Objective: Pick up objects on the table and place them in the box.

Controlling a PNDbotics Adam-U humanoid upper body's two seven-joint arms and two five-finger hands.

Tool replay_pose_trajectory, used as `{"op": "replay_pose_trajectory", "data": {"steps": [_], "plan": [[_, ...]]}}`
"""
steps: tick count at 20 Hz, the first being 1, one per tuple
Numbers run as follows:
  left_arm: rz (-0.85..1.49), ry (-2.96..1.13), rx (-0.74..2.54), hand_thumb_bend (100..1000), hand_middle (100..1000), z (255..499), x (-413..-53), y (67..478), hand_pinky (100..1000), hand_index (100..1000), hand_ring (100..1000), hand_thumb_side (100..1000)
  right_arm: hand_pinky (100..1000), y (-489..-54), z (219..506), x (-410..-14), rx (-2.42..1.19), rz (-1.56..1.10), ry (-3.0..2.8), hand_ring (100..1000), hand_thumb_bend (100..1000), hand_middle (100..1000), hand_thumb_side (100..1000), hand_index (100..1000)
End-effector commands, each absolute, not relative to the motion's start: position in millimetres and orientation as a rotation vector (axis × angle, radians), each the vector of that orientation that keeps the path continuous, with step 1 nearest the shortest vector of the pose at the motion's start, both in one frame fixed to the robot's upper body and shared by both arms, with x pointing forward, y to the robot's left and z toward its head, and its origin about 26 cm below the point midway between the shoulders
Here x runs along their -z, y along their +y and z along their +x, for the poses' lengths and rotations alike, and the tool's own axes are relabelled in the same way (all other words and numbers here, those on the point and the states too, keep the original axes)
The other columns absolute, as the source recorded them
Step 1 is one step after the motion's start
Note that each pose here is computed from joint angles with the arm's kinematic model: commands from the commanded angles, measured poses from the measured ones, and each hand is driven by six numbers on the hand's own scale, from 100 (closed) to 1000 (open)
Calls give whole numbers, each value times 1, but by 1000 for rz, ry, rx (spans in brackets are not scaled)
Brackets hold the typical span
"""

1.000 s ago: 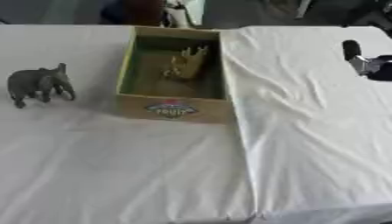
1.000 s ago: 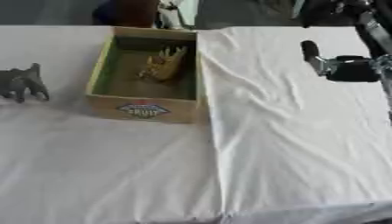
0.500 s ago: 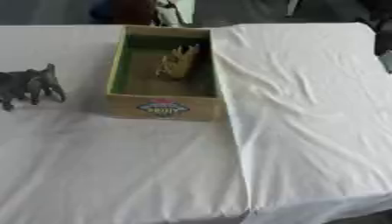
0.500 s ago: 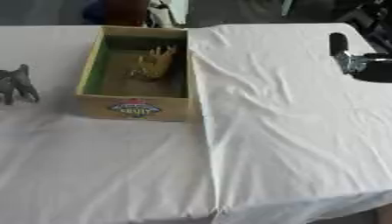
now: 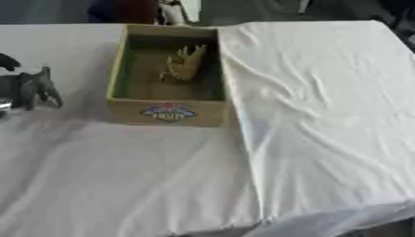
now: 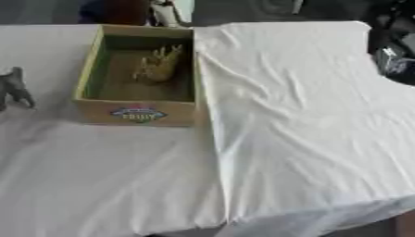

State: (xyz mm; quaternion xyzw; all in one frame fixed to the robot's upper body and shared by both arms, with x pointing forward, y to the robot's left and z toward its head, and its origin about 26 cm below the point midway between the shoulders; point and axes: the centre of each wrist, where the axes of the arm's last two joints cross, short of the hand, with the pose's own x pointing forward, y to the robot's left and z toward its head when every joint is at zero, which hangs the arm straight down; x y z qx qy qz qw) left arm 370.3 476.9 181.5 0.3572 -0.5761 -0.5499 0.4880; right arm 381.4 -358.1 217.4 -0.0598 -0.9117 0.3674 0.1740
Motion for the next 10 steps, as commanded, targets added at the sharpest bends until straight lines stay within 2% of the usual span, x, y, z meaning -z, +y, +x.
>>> {"op": "replay_pose_trajectory", "data": {"steps": [1, 3, 4, 5, 6, 10], "plan": [[929, -1391, 1367, 593, 637, 372, -190, 478, 738, 795, 754, 513, 587, -368, 380, -228, -1347, -163, -2627, 596, 100, 591, 100, 775], [942, -1382, 1381, 491, 536, 373, -186, 477, 684, 743, 615, 483, 587, -372, 380, -227, -1344, -144, -2623, 595, 100, 590, 100, 773], [952, -1379, 1386, 468, 522, 373, -185, 476, 674, 733, 596, 474, 586, -373, 380, -226, -1343, -136, -2622, 595, 100, 590, 100, 773], [964, -1380, 1388, 407, 487, 374, -184, 476, 653, 704, 552, 449, 586, -375, 380, -226, -1341, -127, -2621, 595, 100, 590, 100, 773], [987, -1378, 1396, 320, 416, 374, -183, 475, 623, 645, 488, 407, 586, -377, 380, -225, -1335, -112, -2623, 594, 100, 589, 100, 773], [1123, -1381, 1433, 148, 250, 375, -178, 472, 574, 498, 366, 330, 586, -393, 378, -224, -1314, 9, -2615, 593, 100, 588, 100, 771]]}}
